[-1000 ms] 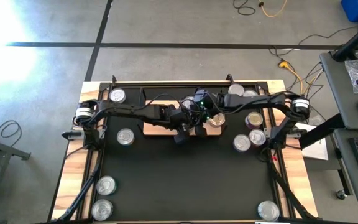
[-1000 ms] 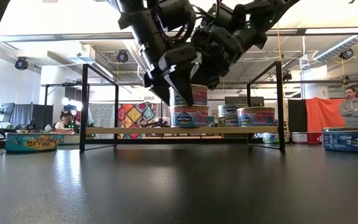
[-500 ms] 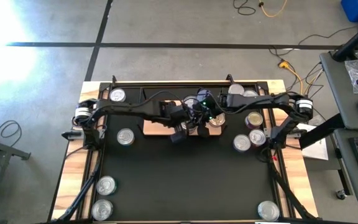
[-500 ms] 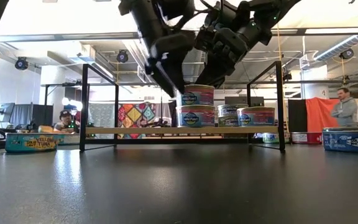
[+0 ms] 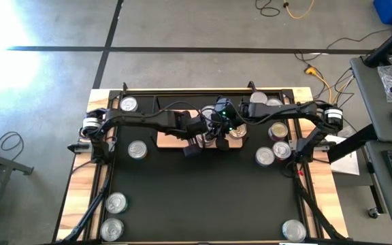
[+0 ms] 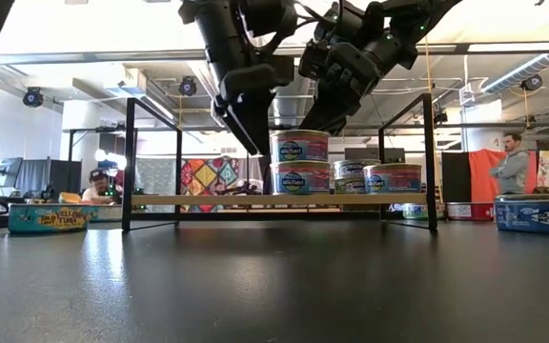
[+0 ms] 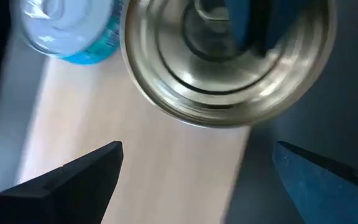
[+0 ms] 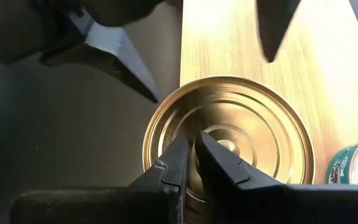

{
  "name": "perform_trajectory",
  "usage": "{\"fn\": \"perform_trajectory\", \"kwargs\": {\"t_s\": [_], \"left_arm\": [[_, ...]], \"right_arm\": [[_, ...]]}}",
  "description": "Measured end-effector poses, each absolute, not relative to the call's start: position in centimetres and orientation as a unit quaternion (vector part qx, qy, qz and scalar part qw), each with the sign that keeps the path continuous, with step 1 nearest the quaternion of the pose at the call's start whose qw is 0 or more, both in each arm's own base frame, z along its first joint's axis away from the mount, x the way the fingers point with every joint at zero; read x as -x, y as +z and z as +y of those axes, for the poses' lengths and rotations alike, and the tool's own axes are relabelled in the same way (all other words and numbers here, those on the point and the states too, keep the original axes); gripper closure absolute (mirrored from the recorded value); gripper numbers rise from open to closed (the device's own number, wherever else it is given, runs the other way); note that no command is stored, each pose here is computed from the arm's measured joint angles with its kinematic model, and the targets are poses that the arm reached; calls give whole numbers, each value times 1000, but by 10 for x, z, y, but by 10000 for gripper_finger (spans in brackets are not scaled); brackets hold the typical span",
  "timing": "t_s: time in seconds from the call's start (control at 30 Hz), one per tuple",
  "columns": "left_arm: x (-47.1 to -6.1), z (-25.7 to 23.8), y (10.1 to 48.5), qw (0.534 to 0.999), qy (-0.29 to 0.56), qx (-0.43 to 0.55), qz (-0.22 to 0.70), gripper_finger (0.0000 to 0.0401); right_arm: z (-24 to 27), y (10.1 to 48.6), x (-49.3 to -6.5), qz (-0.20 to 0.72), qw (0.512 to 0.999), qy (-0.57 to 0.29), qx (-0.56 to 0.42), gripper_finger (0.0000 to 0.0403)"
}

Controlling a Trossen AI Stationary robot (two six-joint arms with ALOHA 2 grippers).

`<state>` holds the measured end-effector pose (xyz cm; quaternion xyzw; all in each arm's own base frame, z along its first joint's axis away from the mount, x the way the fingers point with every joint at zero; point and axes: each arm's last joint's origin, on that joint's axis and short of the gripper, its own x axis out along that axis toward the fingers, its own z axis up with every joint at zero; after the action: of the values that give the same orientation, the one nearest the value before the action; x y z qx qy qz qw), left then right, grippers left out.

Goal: Stack canned seafood by type on shelf
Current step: Stack the bottom right blue tuna can on the blue tuna can

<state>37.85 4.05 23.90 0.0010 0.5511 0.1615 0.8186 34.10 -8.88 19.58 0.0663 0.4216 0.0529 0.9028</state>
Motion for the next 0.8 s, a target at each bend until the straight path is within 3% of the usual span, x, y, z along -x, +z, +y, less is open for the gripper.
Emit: {"fn": "perform_trajectory", "kwargs": {"t_s": [0.33, 0.8], "left_arm": [[-380, 21, 223, 837, 160, 3, 523, 3], [-352, -30, 262, 845, 214, 19, 489, 3]], "right_arm": [[-89, 196, -341, 422, 903, 52, -66, 369], [-89, 200, -337, 431, 901, 42, -34, 369]]}}
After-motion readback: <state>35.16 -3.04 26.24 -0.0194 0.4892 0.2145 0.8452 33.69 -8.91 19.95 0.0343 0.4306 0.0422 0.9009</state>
